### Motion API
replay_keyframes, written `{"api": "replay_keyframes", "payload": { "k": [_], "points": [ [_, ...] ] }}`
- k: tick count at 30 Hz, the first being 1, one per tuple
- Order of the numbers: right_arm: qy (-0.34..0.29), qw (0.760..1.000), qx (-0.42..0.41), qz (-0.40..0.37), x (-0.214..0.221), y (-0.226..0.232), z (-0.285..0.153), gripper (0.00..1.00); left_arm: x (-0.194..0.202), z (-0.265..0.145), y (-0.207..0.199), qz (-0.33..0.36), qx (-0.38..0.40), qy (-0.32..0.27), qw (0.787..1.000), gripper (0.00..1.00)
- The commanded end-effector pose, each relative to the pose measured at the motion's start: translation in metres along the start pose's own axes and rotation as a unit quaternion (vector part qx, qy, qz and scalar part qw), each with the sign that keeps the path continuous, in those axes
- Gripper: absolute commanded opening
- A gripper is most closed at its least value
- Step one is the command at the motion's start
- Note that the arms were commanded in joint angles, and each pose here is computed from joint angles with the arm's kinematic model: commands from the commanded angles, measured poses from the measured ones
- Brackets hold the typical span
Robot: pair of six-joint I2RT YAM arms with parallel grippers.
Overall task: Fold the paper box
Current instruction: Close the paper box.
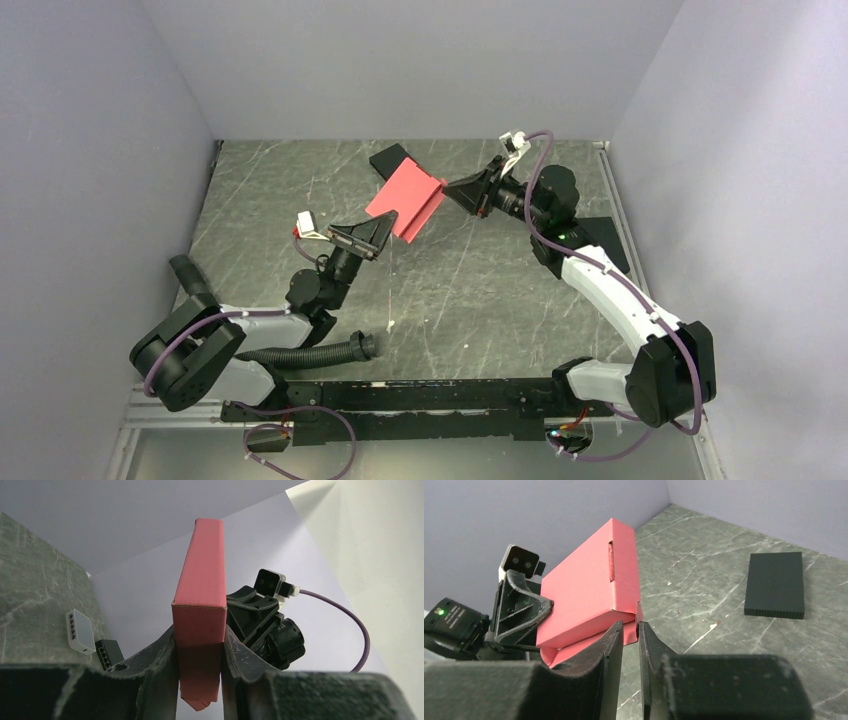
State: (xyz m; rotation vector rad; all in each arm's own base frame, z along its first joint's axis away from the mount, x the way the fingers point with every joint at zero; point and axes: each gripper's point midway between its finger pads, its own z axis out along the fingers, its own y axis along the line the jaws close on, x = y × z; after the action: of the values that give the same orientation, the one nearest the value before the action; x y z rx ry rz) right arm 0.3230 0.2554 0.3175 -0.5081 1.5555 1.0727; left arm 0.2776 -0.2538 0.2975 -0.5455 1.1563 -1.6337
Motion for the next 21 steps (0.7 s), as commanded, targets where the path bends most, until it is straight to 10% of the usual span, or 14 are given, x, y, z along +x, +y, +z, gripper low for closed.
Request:
{"api": "replay_keyframes", "payload": {
  "k": [1,13,16,21],
  "points": [
    [-0.015,0.998,-0.05,-0.024,-0.027,0.024,-0.006,0.25,-0.006,-0.001,-0.028,-0.011,0.046,-0.01,0.999,0.0],
    [0.015,0.978,-0.102,-0.182,-0.041,0.032,-0.032,0.66,-0.01,-0.006,-0.033,-0.017,0.051,-0.013,0.998,0.0],
    [0.066,0.942,-0.152,-0.291,-0.022,0.037,-0.044,0.77,-0.01,-0.008,-0.035,-0.021,0.053,-0.011,0.998,0.0],
    [0.112,0.815,-0.223,-0.523,0.021,0.017,-0.057,0.87,-0.005,-0.01,-0.036,-0.029,0.038,0.009,0.999,0.0]
  ]
}}
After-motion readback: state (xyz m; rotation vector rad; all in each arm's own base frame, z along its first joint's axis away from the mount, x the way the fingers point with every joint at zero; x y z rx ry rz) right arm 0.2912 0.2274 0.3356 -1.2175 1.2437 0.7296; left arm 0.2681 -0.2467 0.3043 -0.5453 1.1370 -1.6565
